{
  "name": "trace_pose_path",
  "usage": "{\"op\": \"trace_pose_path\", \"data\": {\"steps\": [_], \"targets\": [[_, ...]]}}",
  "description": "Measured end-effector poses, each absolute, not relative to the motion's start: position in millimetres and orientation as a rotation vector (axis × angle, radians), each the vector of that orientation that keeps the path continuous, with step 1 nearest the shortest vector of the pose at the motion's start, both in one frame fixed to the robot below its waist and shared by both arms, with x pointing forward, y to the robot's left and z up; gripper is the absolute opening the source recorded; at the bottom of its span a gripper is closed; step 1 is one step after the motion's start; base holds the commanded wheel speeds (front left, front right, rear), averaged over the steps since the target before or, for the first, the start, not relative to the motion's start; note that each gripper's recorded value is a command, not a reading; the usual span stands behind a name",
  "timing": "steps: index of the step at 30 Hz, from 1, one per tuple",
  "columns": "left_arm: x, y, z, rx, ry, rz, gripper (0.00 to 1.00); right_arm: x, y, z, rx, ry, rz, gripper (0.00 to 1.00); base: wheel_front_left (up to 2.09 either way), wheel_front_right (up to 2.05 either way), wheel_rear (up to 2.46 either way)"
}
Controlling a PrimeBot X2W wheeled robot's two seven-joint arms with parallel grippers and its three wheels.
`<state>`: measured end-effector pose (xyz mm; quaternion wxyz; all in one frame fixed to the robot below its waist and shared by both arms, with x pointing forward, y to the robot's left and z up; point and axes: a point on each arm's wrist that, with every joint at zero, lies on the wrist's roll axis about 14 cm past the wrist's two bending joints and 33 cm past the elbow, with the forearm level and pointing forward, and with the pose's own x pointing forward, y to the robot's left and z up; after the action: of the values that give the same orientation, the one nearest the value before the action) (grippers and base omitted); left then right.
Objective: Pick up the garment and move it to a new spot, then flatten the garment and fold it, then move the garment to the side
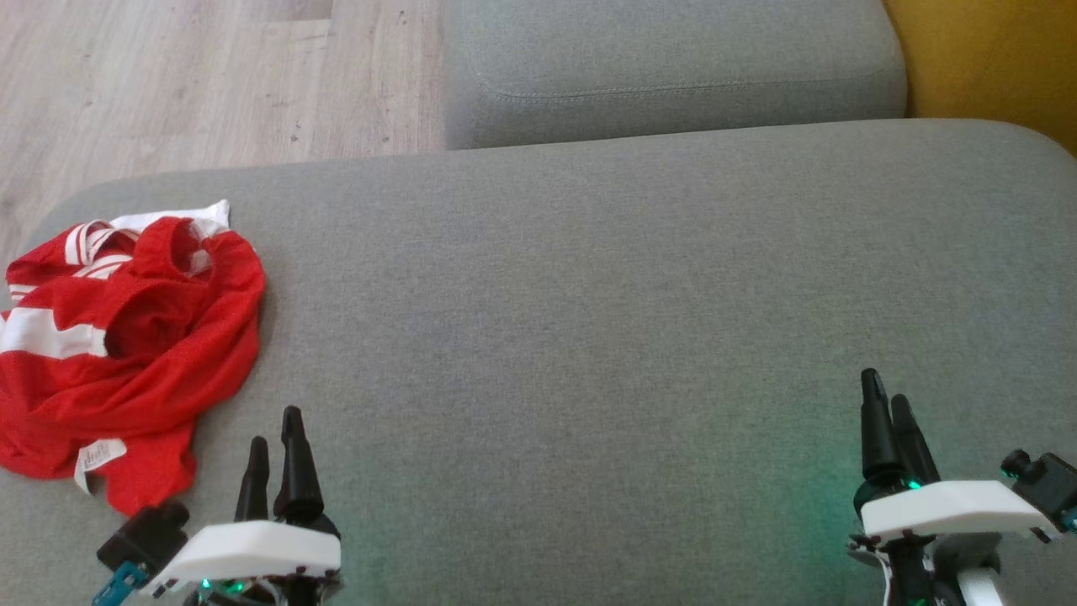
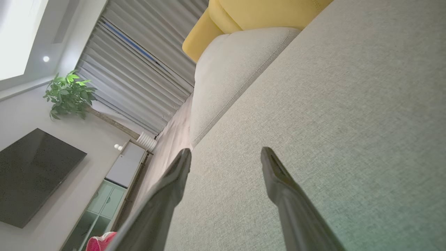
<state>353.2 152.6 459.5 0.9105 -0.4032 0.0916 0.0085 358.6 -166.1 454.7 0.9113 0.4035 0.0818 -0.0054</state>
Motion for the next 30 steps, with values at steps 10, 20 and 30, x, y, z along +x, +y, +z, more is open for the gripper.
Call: {"op": "trace_pose_path", "data": {"steps": [10, 20, 30], "targets": [[355, 148, 466, -0.709, 0.163, -0.007, 1.0, 360, -163, 459, 0.726, 0.149, 0.012, 1.0, 0.0, 0.0, 0.0], [355, 146, 473, -0.596, 0.129, -0.026, 1.0, 361, -157, 464, 0.613, 0.129, 0.046, 1.0, 0.0, 0.0, 0.0], [354, 140, 479, -0.471, 0.097, -0.055, 1.0, 361, -152, 470, 0.485, 0.104, 0.08, 1.0, 0.0, 0.0, 0.0]]}}
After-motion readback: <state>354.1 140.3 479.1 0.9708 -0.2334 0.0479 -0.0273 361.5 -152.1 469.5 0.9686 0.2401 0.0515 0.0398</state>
